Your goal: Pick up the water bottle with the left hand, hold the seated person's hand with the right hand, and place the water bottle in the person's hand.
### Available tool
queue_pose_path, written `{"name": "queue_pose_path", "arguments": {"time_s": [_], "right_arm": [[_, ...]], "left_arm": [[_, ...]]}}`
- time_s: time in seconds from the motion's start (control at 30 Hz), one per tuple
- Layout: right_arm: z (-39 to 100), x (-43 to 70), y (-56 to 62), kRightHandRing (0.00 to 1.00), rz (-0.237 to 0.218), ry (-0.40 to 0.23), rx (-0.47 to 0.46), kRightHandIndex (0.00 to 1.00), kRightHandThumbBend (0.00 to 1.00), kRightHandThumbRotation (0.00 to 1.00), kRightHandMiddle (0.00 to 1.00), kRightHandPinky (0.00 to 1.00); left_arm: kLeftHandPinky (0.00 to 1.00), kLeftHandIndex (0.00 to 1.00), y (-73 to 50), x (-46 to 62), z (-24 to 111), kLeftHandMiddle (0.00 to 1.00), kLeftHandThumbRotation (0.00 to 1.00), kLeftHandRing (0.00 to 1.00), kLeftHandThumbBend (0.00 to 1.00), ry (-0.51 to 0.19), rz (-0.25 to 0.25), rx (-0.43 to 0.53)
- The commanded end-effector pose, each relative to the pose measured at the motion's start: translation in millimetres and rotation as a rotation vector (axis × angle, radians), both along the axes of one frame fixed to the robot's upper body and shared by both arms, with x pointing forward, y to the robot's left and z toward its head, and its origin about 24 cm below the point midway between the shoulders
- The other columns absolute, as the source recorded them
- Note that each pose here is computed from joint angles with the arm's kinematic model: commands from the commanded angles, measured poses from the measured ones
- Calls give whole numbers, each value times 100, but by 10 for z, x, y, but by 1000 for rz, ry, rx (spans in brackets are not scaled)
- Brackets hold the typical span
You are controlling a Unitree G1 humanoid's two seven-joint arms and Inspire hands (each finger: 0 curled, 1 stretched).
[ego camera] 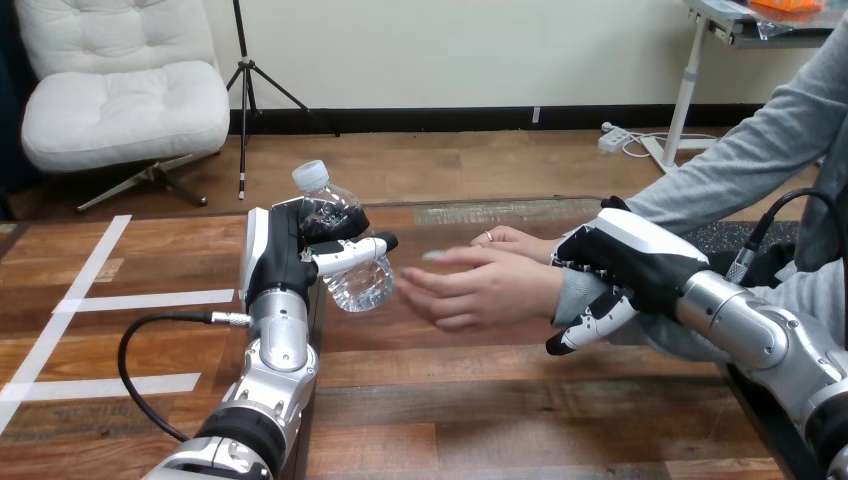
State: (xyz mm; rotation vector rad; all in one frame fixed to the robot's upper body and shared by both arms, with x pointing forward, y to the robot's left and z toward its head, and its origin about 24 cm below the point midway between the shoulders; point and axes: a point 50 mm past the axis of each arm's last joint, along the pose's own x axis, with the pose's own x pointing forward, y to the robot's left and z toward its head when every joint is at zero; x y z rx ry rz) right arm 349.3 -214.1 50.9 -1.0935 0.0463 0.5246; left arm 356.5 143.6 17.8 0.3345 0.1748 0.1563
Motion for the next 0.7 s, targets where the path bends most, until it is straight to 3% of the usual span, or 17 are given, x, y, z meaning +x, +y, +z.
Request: {"name": "queue_pose_path", "arguments": {"time_s": [0.0, 0.67], "right_arm": [[276, 137, 53, 34, 16, -97, 17, 39, 82, 0, 39, 31], [280, 143, 53, 34, 13, -95, 13, 39, 82, 0, 39, 30]], "left_arm": [[42, 51, -45, 236, 497, 47, 0, 46, 76, -192, -35, 20], [43, 51, -66, 226, 479, 46, 0, 46, 75, -187, -41, 26]]}}
